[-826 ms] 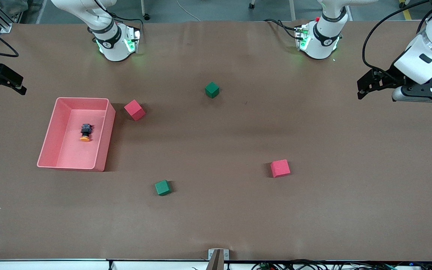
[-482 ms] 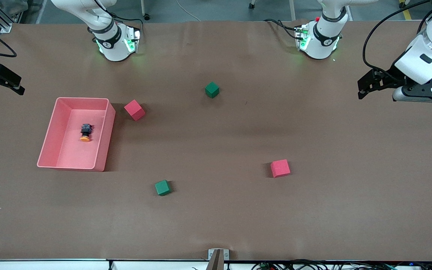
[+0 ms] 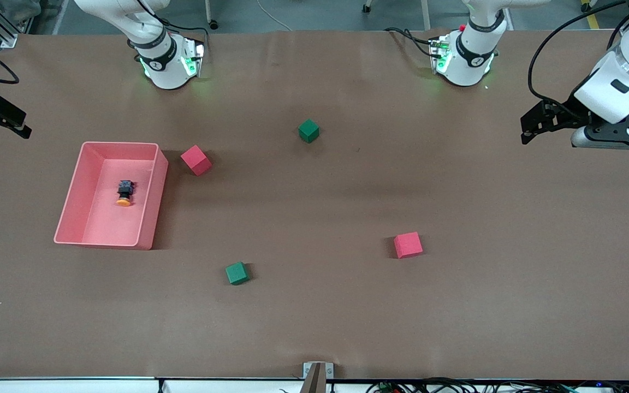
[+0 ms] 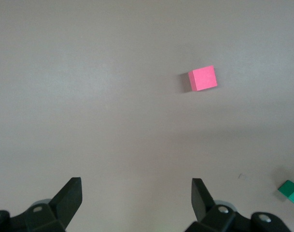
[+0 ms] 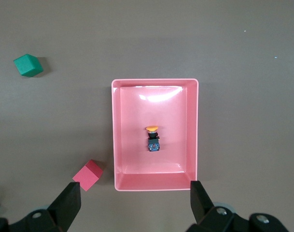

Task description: Place and upright button with both arms

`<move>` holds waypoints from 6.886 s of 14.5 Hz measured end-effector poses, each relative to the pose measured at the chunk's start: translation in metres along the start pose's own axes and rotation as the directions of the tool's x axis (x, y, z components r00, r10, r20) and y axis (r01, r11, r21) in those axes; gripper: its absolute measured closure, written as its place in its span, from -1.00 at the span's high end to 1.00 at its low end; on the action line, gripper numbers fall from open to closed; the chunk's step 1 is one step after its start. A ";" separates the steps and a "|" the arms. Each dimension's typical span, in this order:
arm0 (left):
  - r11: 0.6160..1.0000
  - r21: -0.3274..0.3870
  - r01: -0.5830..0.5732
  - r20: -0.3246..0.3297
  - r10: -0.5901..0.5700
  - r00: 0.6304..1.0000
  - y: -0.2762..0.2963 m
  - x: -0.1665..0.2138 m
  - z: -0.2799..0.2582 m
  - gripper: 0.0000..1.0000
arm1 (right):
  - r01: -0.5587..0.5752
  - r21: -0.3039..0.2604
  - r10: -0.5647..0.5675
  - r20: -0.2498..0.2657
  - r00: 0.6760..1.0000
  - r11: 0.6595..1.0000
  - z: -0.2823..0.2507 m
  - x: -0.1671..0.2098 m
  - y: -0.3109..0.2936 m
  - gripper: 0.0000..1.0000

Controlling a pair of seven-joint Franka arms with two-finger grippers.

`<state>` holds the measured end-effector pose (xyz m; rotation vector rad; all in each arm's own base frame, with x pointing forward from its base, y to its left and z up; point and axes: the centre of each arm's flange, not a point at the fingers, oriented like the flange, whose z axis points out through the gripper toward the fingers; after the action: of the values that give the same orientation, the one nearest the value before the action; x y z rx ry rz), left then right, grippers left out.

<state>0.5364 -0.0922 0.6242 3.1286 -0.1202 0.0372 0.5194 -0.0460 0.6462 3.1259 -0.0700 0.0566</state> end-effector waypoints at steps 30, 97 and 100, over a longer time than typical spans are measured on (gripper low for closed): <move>0.999 0.001 0.033 0.003 -0.033 0.999 -0.018 0.002 0.001 1.00 | 0.036 0.001 -0.036 0.077 0.996 0.999 0.212 -0.004 -0.002 1.00; 0.999 -0.046 -0.010 0.051 0.012 0.999 0.010 0.058 0.098 1.00 | -0.023 0.047 0.019 0.085 0.996 0.999 0.442 -0.013 -0.552 -0.20; 0.998 -0.052 -0.024 0.048 0.027 0.998 0.019 0.065 0.113 1.00 | -0.019 0.063 0.015 0.057 0.998 0.998 0.453 -0.012 -0.557 -0.19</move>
<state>0.6022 -0.1177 0.5134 3.0776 -0.1589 -0.0419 0.5486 0.5039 0.1854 3.1910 -0.0970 -0.0307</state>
